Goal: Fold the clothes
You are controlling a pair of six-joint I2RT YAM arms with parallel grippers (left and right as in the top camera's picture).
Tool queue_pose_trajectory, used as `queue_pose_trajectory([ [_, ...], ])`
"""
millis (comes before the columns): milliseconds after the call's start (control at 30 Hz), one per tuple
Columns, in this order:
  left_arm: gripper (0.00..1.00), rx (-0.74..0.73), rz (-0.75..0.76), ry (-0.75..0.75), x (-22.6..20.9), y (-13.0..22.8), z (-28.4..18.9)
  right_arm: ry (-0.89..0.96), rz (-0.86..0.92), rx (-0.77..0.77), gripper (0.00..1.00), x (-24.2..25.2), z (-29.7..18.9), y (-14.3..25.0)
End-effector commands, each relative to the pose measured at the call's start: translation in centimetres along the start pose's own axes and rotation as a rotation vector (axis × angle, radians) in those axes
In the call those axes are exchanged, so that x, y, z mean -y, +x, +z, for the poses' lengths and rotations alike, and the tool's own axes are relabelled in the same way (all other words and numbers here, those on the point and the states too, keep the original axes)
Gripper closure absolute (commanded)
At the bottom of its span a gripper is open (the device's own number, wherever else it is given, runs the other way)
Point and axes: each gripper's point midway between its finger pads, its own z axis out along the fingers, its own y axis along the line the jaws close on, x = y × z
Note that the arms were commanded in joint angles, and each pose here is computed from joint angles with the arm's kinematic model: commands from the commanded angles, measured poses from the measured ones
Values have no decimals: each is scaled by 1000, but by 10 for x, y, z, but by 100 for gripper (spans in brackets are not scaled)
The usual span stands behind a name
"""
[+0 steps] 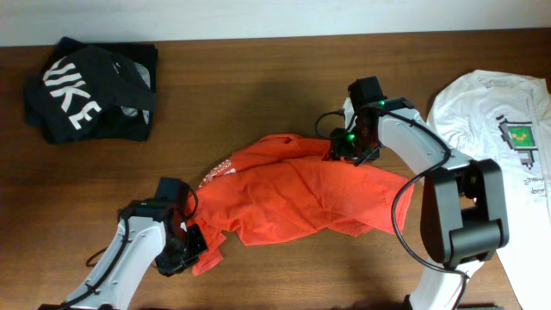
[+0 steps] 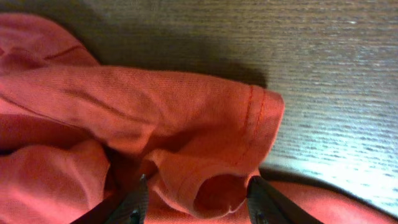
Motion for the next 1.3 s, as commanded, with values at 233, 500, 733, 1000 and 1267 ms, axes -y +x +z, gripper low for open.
queue_pose_trajectory([
  [233, 99, 2, 6, -4, 0, 0, 0, 4, -43, 229, 96, -20, -54, -76],
  [500, 99, 3, 5, -3, 0, 0, 0, -6, -47, 702, 1, -45, -264, -176],
  [733, 99, 3, 6, -3, 0, 0, 0, 84, 157, 354, 1, -18, -250, -74],
  [1000, 99, 4, 6, -2, 0, -1, 0, 77, 167, 222, 1, -32, -297, 71],
  [1267, 99, 5, 7, -2, 0, -1, 0, 150, 258, -190, 14, -12, -99, 174],
])
